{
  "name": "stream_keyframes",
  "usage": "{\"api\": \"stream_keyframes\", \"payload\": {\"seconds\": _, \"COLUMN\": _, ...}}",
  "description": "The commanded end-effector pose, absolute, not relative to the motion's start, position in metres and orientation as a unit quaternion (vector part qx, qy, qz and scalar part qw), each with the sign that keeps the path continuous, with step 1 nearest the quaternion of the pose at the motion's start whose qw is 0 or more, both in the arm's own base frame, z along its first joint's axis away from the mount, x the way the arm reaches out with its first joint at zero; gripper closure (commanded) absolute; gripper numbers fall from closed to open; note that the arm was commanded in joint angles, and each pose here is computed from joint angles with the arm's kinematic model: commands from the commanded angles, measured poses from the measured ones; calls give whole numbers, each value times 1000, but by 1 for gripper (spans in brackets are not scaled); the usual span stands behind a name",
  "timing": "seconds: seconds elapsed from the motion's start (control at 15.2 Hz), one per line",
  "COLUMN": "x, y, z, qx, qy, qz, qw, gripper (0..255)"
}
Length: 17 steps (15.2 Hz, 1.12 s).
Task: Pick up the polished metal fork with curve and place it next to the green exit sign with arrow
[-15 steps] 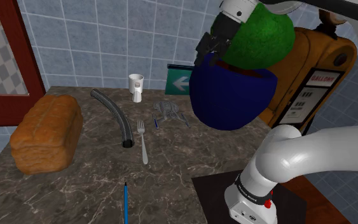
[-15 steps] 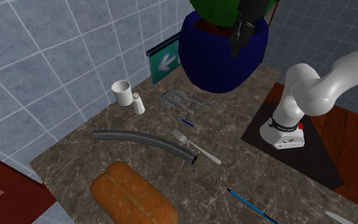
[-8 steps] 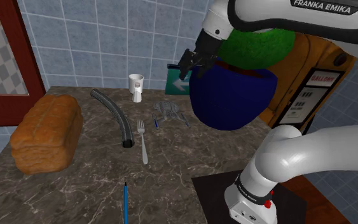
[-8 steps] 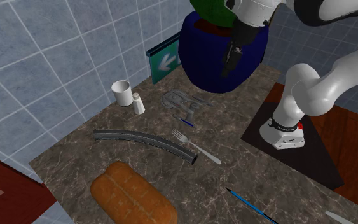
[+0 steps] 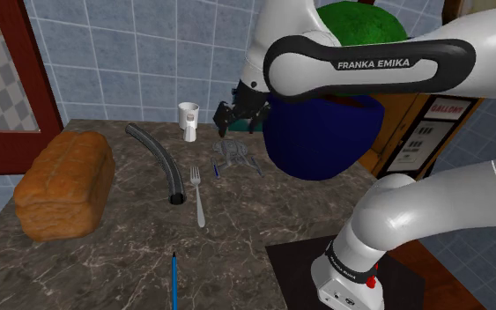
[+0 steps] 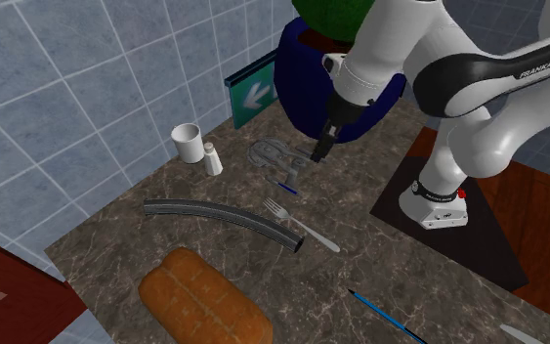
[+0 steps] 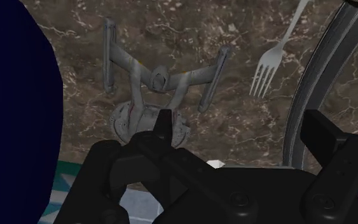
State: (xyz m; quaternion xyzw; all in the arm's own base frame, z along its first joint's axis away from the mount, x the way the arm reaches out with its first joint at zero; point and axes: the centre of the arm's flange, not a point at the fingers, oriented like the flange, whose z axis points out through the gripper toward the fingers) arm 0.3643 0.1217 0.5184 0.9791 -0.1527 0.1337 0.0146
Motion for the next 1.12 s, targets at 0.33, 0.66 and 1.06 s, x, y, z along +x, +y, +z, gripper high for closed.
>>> {"api": "stream_keyframes", "payload": {"seconds": 0.33, "x": 408, "y": 172, "z": 443, "qx": 964, "qy": -217, "qz": 143, "qw": 50, "gripper": 0}}
{"api": "stream_keyframes", "payload": {"seconds": 0.66, "x": 444, "y": 200, "z": 387, "qx": 951, "qy": -261, "qz": 148, "qw": 75, "gripper": 0}}
{"api": "stream_keyframes", "payload": {"seconds": 1.06, "x": 465, "y": 206, "z": 346, "qx": 944, "qy": -282, "qz": 150, "qw": 87, "gripper": 0}}
